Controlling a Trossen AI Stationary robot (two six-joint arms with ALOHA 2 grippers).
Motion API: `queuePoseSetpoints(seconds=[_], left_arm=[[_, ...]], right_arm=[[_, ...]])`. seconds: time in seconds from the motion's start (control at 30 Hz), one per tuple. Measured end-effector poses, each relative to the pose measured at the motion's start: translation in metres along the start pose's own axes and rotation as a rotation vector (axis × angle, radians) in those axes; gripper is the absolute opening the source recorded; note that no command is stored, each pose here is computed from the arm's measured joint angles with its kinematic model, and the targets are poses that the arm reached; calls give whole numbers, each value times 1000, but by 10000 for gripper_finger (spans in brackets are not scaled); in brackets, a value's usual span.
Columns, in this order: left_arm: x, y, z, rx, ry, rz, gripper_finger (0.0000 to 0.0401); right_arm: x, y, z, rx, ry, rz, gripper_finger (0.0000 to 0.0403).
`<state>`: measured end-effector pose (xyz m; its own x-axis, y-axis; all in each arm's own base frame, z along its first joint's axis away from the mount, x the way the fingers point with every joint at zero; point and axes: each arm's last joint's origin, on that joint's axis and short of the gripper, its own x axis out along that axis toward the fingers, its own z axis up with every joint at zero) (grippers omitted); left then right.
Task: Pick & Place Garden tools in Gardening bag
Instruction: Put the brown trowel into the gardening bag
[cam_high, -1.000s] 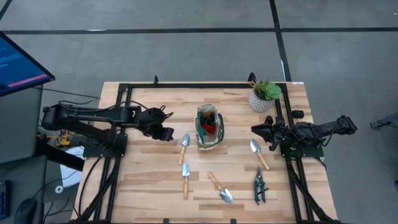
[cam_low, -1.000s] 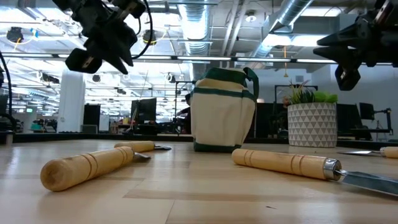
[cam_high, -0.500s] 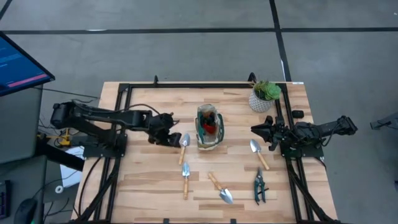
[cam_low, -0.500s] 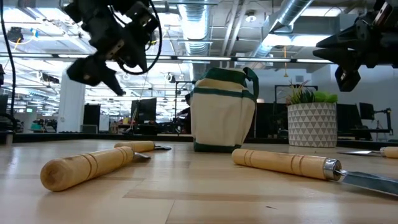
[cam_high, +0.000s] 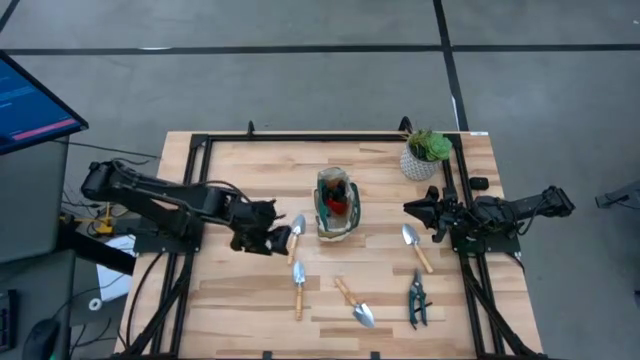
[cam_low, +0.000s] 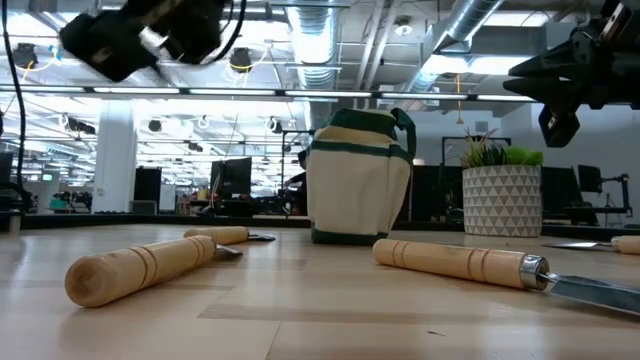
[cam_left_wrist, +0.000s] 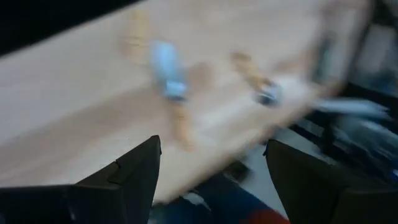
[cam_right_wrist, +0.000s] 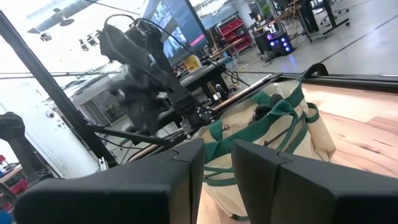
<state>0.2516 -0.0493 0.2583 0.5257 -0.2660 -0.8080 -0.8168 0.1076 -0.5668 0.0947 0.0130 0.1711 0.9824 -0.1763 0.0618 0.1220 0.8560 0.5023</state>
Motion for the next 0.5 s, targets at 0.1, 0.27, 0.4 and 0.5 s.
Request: queuePoseSetpoints(seconds=[0.1,0.27,0.4,0.5], left_arm=[[15,5,5,-21,-74,94,257],[40,6,10,-36,-122,158,257],[56,7,16,-28,-152,196,257],[63,8,26,-31,-211,210,257]], right_arm=[[0,0,0,0,0,0,76],[0,0,0,0,0,0,76],[0,0,0,0,0,0,76],[0,0,0,0,0,0,76]])
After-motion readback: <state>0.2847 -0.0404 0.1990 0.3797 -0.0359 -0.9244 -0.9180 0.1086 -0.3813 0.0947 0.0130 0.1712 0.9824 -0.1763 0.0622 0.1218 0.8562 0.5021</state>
